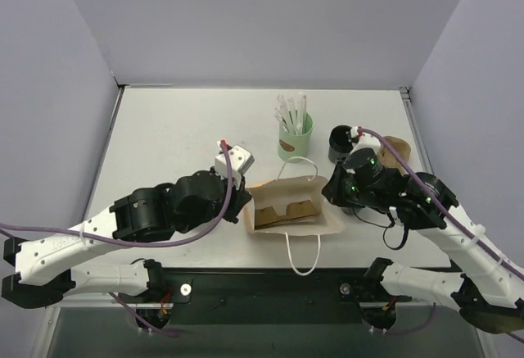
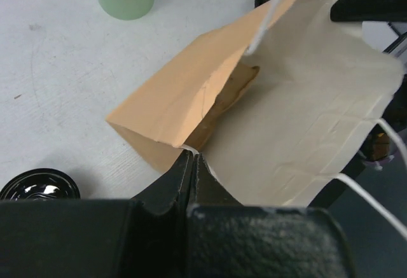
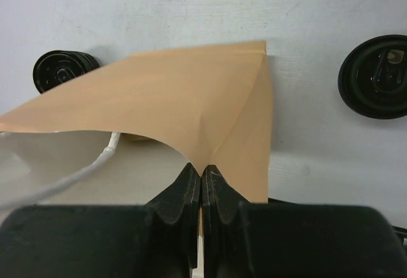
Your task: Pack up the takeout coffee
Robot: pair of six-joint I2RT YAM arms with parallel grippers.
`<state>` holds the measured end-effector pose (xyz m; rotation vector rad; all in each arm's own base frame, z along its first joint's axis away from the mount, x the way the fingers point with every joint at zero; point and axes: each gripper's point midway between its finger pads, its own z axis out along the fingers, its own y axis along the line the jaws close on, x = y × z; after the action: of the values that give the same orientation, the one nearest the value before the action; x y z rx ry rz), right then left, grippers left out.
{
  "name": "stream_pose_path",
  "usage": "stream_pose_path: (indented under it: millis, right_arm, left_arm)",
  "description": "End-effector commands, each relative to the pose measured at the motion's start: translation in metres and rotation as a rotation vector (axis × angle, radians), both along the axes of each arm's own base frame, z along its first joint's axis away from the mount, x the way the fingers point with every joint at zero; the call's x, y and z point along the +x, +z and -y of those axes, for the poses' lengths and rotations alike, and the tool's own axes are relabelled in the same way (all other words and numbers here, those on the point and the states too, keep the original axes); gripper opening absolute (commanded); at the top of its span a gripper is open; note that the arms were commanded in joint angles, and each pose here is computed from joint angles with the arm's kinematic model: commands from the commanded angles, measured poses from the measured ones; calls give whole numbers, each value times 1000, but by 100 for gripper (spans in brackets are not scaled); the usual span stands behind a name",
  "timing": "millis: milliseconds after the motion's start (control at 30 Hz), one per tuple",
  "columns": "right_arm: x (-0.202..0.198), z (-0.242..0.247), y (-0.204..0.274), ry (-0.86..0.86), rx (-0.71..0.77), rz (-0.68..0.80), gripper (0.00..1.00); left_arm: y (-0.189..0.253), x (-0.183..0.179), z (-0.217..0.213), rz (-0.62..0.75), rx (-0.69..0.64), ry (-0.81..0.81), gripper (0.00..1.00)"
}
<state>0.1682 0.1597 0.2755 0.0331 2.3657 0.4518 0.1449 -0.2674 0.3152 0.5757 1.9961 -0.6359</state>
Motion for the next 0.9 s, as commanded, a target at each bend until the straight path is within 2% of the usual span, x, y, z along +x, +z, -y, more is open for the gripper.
stream_pose_path:
  millis: [0,33,67,100,167,200,233,267,300,333,400,567,767,867]
  right_arm:
    - [20,-14,29,28,34,76,0]
    - [25,-16,59,25,86,129,0]
    - [31,-16,71,15,83,127,0]
    - [34,-15,101,1,123,150,0]
    - [35,-5,161,-19,157,211,0]
    - [34,-4,153,-24,117,190,0]
    - [32,-7,130,-17,46,171,0]
    - [30,-13,49,-4,-38,37,0]
    - [26,-19,21,-20,13,-32,0]
    - [20,-23,-3,-24,52,-108,0]
    - [21,-22,-1,-17,63,-62,0]
    - [32,-17,15,2,17,-6,0]
    - [25,-21,6,20,56,3,0]
    - [22,-28,19,107,75,98,0]
  left_arm:
    - [27,12,9,114,-66,6,0]
    - [31,18,10,139,-46,17,0]
    - [75,23,9,190,-109,25,0]
    - [104,26,1,236,-97,24,0]
    - [134,35,6,241,-78,63,0]
    - [129,33,2,191,-62,79,0]
    - [105,31,1,153,-36,82,0]
    - [66,20,11,84,-6,23,0]
    - [20,16,23,20,-14,16,0]
    - [26,8,16,15,-96,0,0]
    - [28,9,11,31,-139,23,0]
    - [25,17,0,68,-76,49,0]
    - [-3,2,3,30,-133,9,0]
    - [5,-3,-3,69,-175,-16,0]
